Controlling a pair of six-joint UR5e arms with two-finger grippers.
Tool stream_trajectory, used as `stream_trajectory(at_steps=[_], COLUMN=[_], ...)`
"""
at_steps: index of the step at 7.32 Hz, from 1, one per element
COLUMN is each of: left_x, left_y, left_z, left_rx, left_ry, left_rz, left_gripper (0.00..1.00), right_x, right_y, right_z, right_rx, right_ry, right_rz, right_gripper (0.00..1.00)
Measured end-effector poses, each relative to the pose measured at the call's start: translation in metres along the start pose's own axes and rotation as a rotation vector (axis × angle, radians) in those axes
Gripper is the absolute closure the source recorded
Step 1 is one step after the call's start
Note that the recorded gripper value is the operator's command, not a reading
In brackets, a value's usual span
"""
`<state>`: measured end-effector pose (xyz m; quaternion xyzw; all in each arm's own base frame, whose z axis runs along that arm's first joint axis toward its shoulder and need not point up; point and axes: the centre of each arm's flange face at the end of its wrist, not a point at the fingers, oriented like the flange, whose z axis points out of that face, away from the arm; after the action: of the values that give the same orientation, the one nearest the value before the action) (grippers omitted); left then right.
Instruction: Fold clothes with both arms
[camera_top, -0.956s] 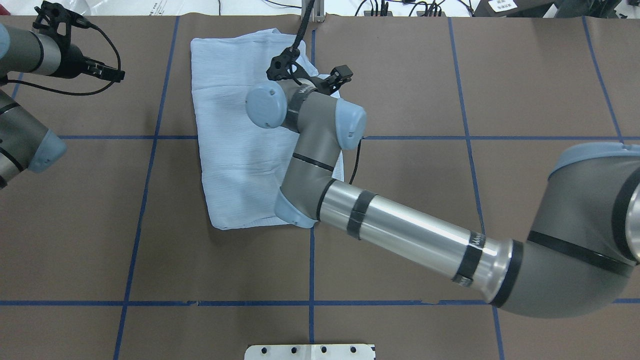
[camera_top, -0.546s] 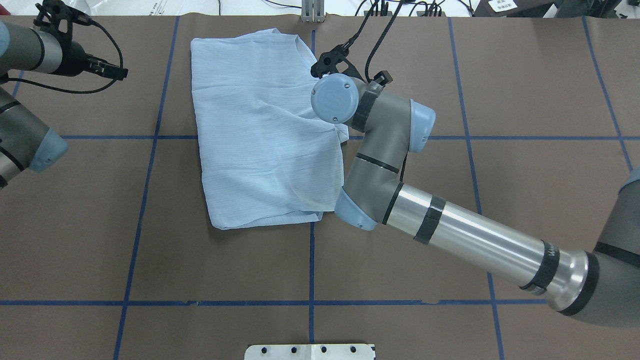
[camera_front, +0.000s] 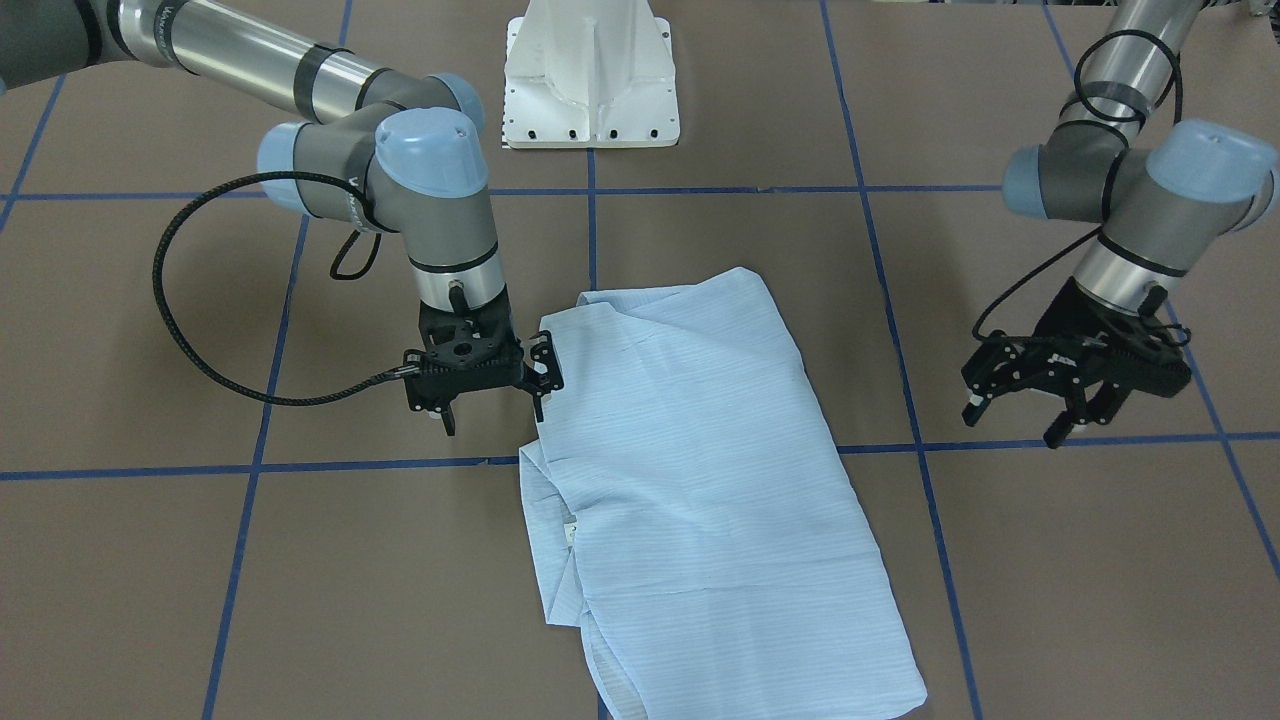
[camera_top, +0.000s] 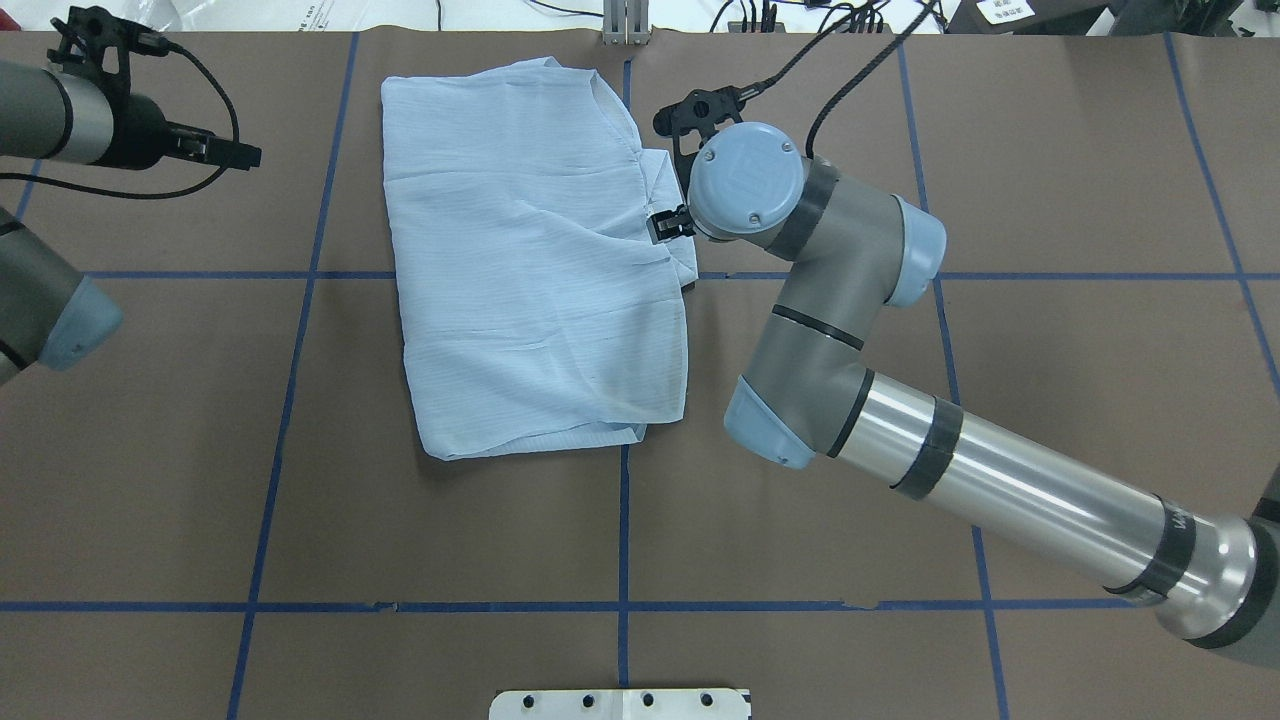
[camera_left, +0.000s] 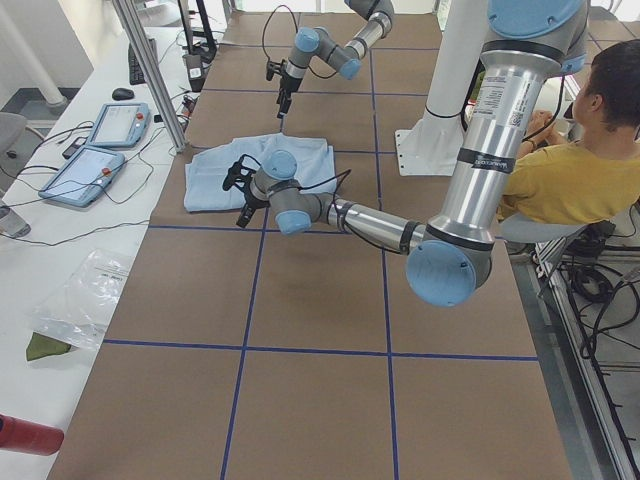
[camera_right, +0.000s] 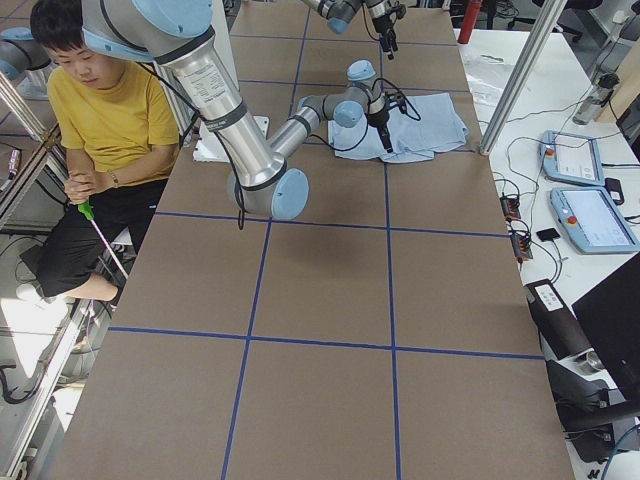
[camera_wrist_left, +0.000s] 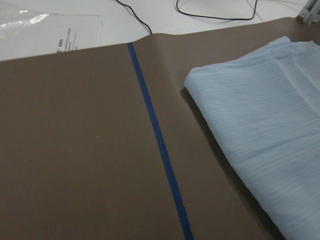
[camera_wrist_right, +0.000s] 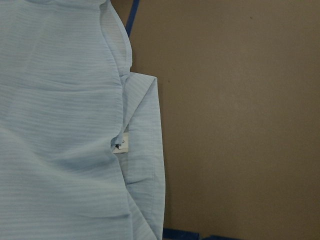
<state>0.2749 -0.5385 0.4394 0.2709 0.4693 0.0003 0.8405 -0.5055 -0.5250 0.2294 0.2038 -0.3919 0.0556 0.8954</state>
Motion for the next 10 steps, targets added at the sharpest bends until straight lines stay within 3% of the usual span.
stream_trajectory(at_steps=[1, 3, 5, 7, 10], left_x=[0.032, 0.1, 0.169, 0.237, 0.258], left_y=[0.033, 0.095, 0.124, 0.139, 0.158], left_z=[-0.001, 0.018, 0.029, 0.044, 0.053], left_rx=[-0.024, -0.075, -0.139, -0.211, -0.25], left_ry=[0.033, 0.054, -0.006, -0.087, -0.15], left_rz=[-0.06, -0.169, -0.238, -0.286, -0.318], left_gripper=[0.0, 0.0, 0.02, 0.23, 0.23], right_x=[0.005, 0.01, 0.015, 0.018, 0.018], right_y=[0.007, 0.017, 0.02, 0.022, 0.023], right_z=[-0.007, -0.01, -0.009, -0.007, -0.006], right_rx=[-0.007, -0.01, -0.004, -0.003, -0.003], right_ry=[-0.016, -0.022, -0.019, -0.015, -0.013], right_rz=[0.088, 0.165, 0.177, 0.178, 0.178], right_gripper=[0.0, 0.0, 0.0, 0.0, 0.0])
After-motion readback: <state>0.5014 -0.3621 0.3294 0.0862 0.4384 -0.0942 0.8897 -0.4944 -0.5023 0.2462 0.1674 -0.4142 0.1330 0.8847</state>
